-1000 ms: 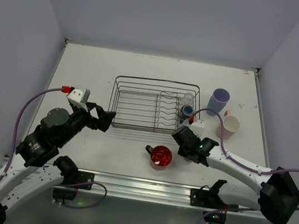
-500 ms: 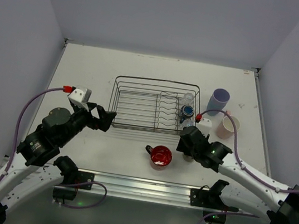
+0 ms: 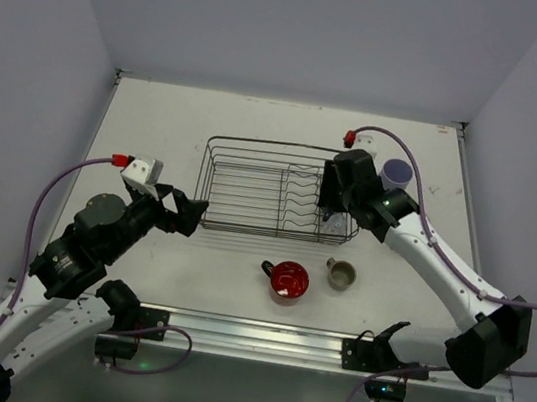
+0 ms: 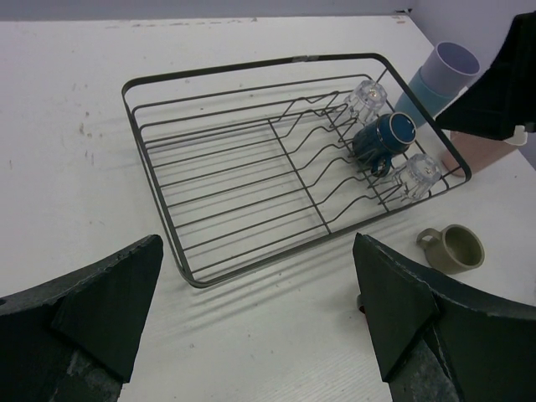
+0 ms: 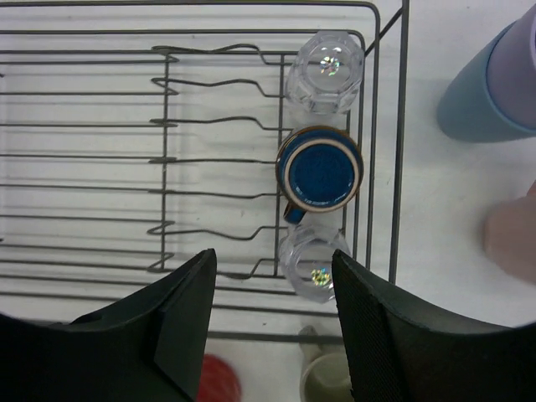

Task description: Unload the cups from the dish rack

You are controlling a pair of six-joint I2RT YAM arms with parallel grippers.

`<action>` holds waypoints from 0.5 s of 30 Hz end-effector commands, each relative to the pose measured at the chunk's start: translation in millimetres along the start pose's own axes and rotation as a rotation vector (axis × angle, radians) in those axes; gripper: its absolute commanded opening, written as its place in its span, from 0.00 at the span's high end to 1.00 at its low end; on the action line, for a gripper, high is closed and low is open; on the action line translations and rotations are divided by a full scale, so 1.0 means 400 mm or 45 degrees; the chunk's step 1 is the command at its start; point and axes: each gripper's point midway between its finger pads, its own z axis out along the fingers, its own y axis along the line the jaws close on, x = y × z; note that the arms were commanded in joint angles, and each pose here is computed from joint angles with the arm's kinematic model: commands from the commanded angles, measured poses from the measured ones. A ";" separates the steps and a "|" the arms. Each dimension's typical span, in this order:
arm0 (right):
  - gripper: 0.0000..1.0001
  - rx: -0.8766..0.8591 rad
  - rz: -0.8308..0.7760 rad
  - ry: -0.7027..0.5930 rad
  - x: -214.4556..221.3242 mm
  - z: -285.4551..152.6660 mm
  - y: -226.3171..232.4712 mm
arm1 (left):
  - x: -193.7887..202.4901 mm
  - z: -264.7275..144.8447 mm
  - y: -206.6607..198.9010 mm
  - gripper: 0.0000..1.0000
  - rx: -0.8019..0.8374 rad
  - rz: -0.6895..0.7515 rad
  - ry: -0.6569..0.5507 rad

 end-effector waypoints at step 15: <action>0.36 0.121 -0.257 0.252 -0.015 0.185 -0.076 | -0.001 0.004 0.007 0.00 -0.007 0.029 -0.004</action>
